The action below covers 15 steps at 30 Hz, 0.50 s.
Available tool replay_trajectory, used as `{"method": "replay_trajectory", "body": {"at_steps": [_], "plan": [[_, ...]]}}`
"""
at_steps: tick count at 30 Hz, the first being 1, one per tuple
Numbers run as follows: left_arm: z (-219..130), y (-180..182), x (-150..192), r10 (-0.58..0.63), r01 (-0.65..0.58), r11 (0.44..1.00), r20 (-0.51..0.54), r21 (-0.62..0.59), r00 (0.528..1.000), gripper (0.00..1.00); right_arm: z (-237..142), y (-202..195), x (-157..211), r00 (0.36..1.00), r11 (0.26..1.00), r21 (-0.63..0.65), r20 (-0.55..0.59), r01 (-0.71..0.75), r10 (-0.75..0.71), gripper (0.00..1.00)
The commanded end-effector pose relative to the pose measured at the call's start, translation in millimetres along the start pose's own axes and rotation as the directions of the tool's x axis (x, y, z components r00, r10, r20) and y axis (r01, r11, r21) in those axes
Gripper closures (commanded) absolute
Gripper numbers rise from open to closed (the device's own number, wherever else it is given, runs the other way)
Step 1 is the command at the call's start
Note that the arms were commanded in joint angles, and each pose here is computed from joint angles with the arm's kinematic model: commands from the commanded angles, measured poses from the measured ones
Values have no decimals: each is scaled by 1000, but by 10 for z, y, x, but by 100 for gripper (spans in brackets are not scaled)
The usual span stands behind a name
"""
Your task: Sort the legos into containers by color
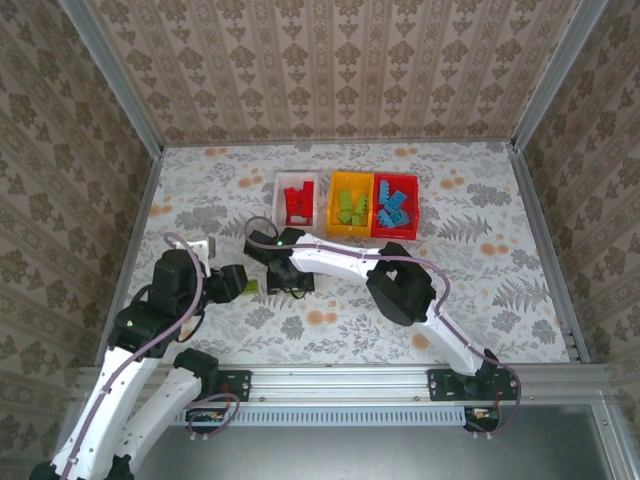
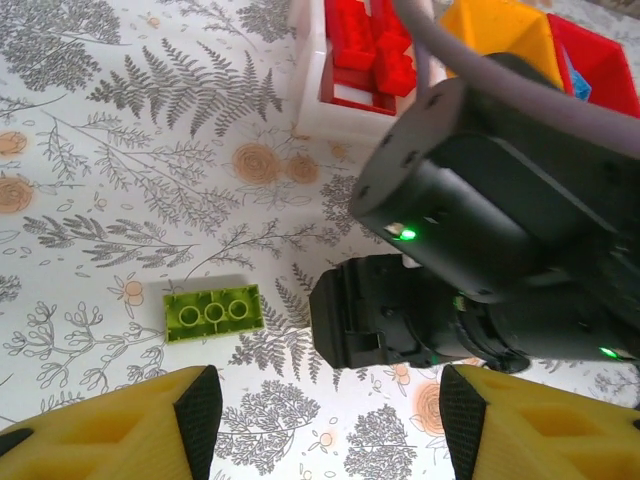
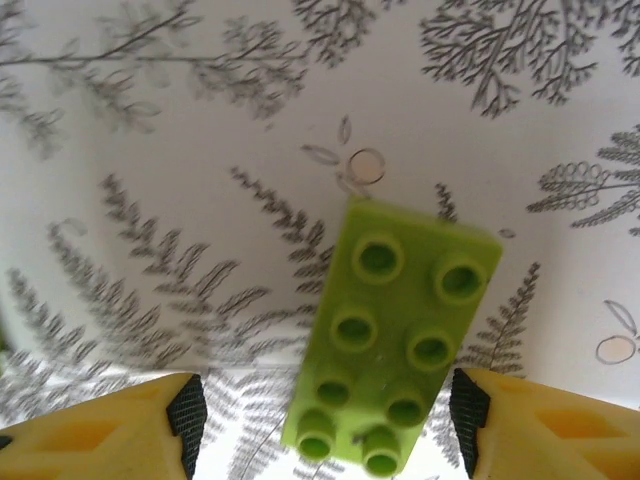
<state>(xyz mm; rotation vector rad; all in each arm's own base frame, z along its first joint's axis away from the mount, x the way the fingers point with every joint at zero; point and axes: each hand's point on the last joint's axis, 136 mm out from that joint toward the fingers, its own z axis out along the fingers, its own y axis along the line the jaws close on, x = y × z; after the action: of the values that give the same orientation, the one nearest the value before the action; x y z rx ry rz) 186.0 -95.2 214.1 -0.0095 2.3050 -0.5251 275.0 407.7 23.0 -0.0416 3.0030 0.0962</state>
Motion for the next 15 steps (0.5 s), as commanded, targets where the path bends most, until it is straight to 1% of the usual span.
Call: {"method": "replay_trajectory", "body": {"at_steps": [1, 4, 7, 10, 12, 15], "plan": [[-113, -81, 21, 48, -48, 998, -10, 42, 999, 37, 28, -199, 7, 998, 992, 113, -3, -57, 58, 35], [-150, -87, 14, 60, -59, 997, -3, 45, 998, 37, 97, -175, -12, 998, 992, 111, -3, -66, 66, 40], [-169, -93, -8, 70, -71, 996, 4, 45, 998, 37, 160, -150, -44, 997, 992, 100, -2, -73, 74, 49], [-174, -107, -30, 75, -76, 996, 11, 49, 997, 38, 138, -137, -103, 998, 994, 91, 20, -62, 60, 58], [-163, -119, -47, 77, -78, 996, 14, 53, 997, 37, 61, -129, -153, 998, 996, 79, 40, -48, 45, 65], [-137, -166, -90, 79, -80, 994, 19, 69, 997, 38, -193, -102, -269, 994, 999, 45, 106, -21, 16, 70]]}}
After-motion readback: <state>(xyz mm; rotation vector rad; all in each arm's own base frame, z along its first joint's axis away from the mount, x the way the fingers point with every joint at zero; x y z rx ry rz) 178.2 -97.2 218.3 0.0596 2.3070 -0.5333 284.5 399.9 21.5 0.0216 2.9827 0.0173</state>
